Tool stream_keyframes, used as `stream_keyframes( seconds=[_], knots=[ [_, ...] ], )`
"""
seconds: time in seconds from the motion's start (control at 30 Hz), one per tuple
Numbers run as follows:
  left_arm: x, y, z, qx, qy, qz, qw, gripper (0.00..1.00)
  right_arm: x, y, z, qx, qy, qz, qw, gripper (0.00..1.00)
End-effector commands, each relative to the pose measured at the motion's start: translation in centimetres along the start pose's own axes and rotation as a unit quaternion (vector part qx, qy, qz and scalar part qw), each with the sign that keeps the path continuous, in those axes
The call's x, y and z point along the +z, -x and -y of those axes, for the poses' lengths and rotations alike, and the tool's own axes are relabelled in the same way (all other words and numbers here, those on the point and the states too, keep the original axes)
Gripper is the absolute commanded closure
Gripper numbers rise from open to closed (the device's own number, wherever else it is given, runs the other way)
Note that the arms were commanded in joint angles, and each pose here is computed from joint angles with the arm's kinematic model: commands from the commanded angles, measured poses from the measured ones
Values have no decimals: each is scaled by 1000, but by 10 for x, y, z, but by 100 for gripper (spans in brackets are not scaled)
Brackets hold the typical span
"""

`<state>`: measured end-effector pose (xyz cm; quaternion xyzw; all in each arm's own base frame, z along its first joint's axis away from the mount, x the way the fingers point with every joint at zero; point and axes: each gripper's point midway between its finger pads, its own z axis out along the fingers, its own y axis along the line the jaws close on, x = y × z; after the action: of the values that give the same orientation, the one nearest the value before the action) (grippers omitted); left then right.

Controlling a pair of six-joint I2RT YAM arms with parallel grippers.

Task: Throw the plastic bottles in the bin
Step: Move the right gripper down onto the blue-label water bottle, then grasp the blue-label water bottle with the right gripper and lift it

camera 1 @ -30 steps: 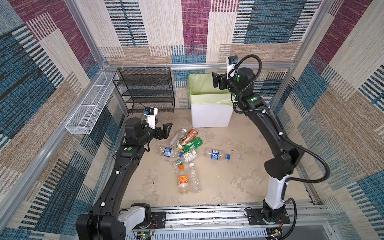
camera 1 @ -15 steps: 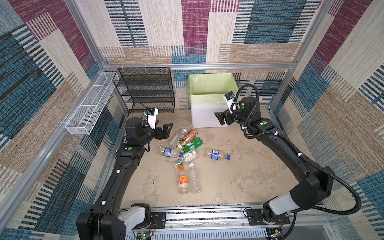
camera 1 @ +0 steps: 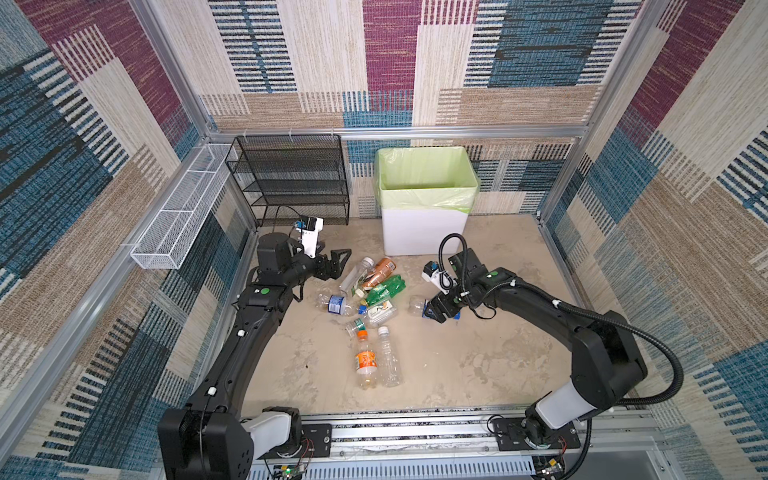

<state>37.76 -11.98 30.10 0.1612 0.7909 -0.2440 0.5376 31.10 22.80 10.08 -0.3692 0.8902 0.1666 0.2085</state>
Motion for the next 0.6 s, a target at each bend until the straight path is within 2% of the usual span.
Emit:
stream_keyframes(
  seconds=[0.0, 0.17, 0.33, 0.57],
  knots=[
    [-1, 6, 7, 19, -10, 6, 1000, 9, 17, -4, -2, -35, -16, -21, 999, 9],
    [1, 4, 13, 25, -19, -1, 999, 9, 41, -7, 9, -53, -58, -44, 996, 11],
    [0, 2, 14, 31, -15, -4, 999, 9, 57, -19, 7, -57, -55, -68, 994, 15],
    [2, 1, 16, 30, -21, -7, 999, 9, 54, -34, 6, -26, -60, -77, 995, 19]
  ],
)
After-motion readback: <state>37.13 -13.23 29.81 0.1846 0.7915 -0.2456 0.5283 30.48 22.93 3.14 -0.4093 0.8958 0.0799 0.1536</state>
